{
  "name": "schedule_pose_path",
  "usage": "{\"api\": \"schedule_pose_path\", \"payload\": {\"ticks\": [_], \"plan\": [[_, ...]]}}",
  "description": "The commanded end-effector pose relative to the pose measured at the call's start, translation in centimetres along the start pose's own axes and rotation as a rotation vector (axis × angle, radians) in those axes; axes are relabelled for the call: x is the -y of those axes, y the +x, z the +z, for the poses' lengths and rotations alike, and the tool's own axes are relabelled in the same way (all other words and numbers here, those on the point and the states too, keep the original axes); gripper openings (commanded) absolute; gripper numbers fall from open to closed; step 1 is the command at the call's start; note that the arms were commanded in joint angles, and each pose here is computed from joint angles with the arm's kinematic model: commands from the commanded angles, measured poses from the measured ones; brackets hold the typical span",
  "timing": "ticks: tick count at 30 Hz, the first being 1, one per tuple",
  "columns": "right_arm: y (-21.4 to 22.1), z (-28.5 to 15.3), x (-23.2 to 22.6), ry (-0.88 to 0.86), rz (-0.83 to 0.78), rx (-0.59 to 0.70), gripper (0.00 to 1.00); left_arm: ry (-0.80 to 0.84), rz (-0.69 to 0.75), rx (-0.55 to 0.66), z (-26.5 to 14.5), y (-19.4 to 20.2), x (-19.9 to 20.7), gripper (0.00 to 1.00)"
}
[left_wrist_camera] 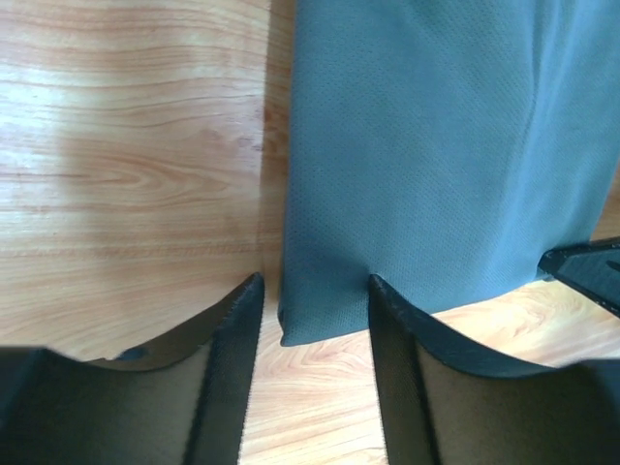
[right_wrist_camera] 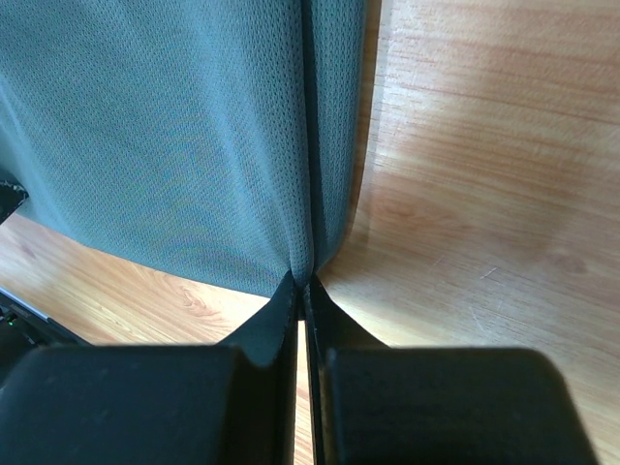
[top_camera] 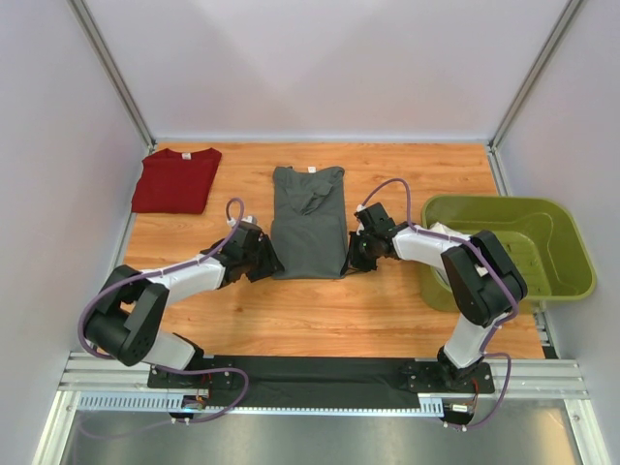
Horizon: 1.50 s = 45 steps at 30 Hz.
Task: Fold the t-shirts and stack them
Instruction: Fold the tshirt
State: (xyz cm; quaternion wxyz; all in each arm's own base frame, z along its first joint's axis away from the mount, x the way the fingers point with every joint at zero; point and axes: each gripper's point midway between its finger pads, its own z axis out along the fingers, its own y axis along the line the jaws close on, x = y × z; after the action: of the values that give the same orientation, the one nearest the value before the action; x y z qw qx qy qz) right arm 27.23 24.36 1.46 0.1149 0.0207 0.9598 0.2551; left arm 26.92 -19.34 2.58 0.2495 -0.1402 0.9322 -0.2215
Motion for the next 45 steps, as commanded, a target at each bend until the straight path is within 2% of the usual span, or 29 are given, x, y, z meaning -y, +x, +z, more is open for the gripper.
{"api": "schedule_pose_path", "payload": {"ticks": [1,4,5,7,9,12,15,24,33,36,40,45], "plan": [[0.5,1.1,2.0,0.085,0.0,-0.007,0.0,-0.114,-0.004,-0.064,0.1,2.2,-3.3,0.52],[0.4,1.1,1.8,0.08,-0.001,-0.006,0.0,-0.098,0.001,-0.076,0.6,2.4,-3.0,0.36],[0.3,1.0,1.9,0.083,0.0,-0.004,0.0,-0.098,0.002,-0.083,0.9,2.6,-3.0,0.26],[0.3,1.0,1.7,0.08,-0.002,-0.003,0.0,-0.076,0.005,-0.076,1.3,2.3,-2.6,0.17],[0.3,1.1,1.6,0.077,0.002,-0.009,0.0,-0.073,0.003,-0.087,1.8,2.5,-2.6,0.0],[0.7,0.9,1.6,0.071,0.005,-0.02,0.0,-0.084,-0.004,-0.098,1.7,2.6,-2.6,0.0],[1.8,0.4,2.1,0.08,0.009,-0.04,0.0,-0.169,-0.035,-0.123,0.0,3.6,-4.4,0.0],[8.2,-2.2,3.6,0.105,0.051,-0.118,0.0,-0.214,-0.005,-0.191,-5.4,6.3,-6.1,0.0],[13.0,-7.0,1.2,0.1,0.039,-0.103,0.0,-0.228,0.043,-0.319,-11.5,9.8,-5.6,0.0],[13.7,-8.4,0.6,0.1,0.069,-0.099,0.0,-0.248,0.037,-0.3,-14.3,9.2,-5.1,0.0],[12.4,-11.0,-0.2,0.119,0.095,-0.029,0.0,-0.226,0.033,-0.197,-17.4,6.3,-3.4,0.0],[9.3,-13.1,-1.6,0.147,0.064,0.081,0.0,-0.244,0.095,-0.107,-17.9,2.9,-1.8,0.0]]}}
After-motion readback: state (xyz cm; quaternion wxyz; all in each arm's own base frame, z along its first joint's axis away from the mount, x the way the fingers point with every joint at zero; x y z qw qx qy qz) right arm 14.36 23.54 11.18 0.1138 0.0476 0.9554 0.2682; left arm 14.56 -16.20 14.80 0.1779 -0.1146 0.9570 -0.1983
